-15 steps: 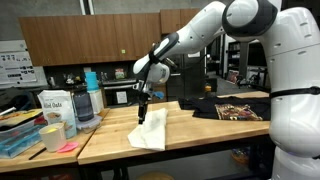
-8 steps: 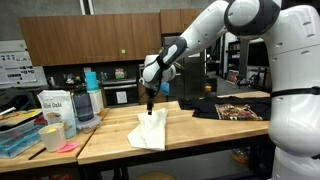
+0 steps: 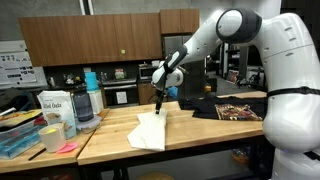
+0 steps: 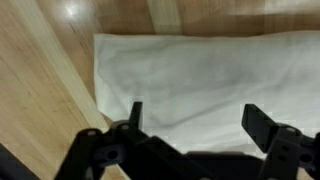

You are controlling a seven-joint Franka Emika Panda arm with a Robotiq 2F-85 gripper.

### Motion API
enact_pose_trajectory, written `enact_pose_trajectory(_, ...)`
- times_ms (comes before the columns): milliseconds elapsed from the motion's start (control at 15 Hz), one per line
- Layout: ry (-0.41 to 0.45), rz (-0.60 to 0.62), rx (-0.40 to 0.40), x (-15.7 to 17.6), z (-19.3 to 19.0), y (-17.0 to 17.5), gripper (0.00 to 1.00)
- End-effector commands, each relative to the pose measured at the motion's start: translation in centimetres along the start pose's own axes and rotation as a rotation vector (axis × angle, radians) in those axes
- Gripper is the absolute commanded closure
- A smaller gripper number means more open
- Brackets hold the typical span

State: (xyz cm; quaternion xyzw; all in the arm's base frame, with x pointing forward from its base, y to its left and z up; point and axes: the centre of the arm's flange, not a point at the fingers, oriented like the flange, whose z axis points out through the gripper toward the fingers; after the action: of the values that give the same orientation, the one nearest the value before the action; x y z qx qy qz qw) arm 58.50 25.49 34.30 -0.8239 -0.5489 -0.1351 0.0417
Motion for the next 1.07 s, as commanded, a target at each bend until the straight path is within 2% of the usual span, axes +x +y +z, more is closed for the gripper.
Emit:
enact_pose_trajectory(0, 0.078, -0.017, 0.041, -0.3, 0.9, 2.1, 0.0)
enact_pose_trajectory(267, 0.068, -0.012, 0.047, -0.4, 1.9, 3.3, 0.0)
enact_pose_trajectory(667, -0.086, 0.032, 0.028, -0.8, 3.8, 3.9, 0.0)
enact_pose_trajectory(733, -0.105, 0.037, 0.029, -0.9, 3.8, 3.9, 0.04)
enact_pose_trajectory(800, -0.122, 0.048, 0.031, -0.9, 4.0, 4.0, 0.27)
enact_pose_trajectory(933, -0.145, 0.064, 0.037, -0.9, 4.3, 4.0, 0.31)
enact_pose_trajectory(1000, -0.162, 0.078, 0.037, -1.0, 4.4, 4.0, 0.36)
